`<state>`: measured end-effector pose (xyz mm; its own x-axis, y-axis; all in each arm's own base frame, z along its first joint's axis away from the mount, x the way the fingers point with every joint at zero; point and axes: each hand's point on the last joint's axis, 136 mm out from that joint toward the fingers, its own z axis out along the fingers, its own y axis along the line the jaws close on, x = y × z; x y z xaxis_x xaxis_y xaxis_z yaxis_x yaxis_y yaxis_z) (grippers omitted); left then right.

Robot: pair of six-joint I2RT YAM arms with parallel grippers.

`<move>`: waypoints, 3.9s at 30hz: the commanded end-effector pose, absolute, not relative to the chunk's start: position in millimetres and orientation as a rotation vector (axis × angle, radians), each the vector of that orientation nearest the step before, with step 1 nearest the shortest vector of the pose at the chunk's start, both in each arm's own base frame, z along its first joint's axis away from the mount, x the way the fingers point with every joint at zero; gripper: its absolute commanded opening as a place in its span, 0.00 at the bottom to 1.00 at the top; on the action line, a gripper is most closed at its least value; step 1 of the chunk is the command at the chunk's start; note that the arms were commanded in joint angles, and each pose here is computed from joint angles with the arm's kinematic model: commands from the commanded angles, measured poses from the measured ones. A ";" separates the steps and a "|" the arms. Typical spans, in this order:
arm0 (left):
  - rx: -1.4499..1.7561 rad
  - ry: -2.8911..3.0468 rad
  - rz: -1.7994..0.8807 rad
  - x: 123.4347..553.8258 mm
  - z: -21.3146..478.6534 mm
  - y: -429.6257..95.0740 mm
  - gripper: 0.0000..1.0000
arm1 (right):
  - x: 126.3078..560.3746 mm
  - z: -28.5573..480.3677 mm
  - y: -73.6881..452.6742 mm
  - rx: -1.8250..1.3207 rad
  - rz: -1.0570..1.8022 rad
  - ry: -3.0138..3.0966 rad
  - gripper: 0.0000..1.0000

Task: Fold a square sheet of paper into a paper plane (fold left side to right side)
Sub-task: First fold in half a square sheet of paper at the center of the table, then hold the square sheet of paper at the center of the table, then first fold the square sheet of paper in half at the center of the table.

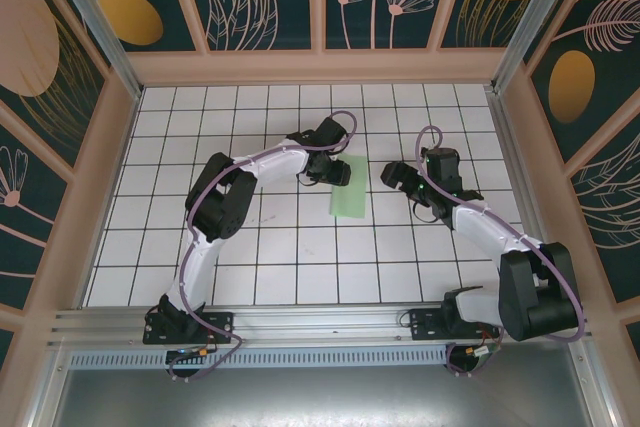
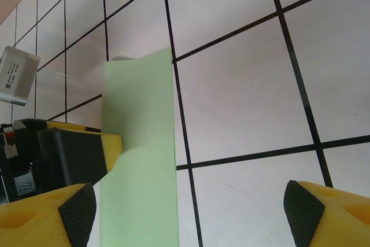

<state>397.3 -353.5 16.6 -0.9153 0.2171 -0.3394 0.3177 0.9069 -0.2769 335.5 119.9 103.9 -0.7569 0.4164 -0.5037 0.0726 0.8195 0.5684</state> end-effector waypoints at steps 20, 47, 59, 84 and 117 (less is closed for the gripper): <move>0.432 2.819 -0.421 392.0 -31.4 -350.6 0.53 | 344.7 80.5 167.1 0.279 0.940 2.432 0.45; 0.432 2.823 -0.422 391.1 -32.1 -350.2 0.53 | 360.9 21.3 205.8 0.223 0.880 2.629 0.06; 0.438 2.740 -0.410 402.1 1.8 -350.2 0.56 | 340.2 -11.2 190.3 0.251 0.750 2.757 0.03; 0.500 2.581 -0.962 378.7 53.3 -391.2 0.37 | 335.4 -18.0 192.2 0.231 0.728 2.792 0.02; 0.346 2.641 -0.752 383.0 24.3 -311.3 0.33 | 325.3 -25.1 185.5 0.200 0.671 2.845 0.01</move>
<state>382.3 -332.5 21.7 -0.8983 0.1430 -0.4154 0.3560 0.7909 -0.4977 358.5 204.7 16.1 -0.9341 0.2029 -0.2936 0.0019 0.8255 0.5644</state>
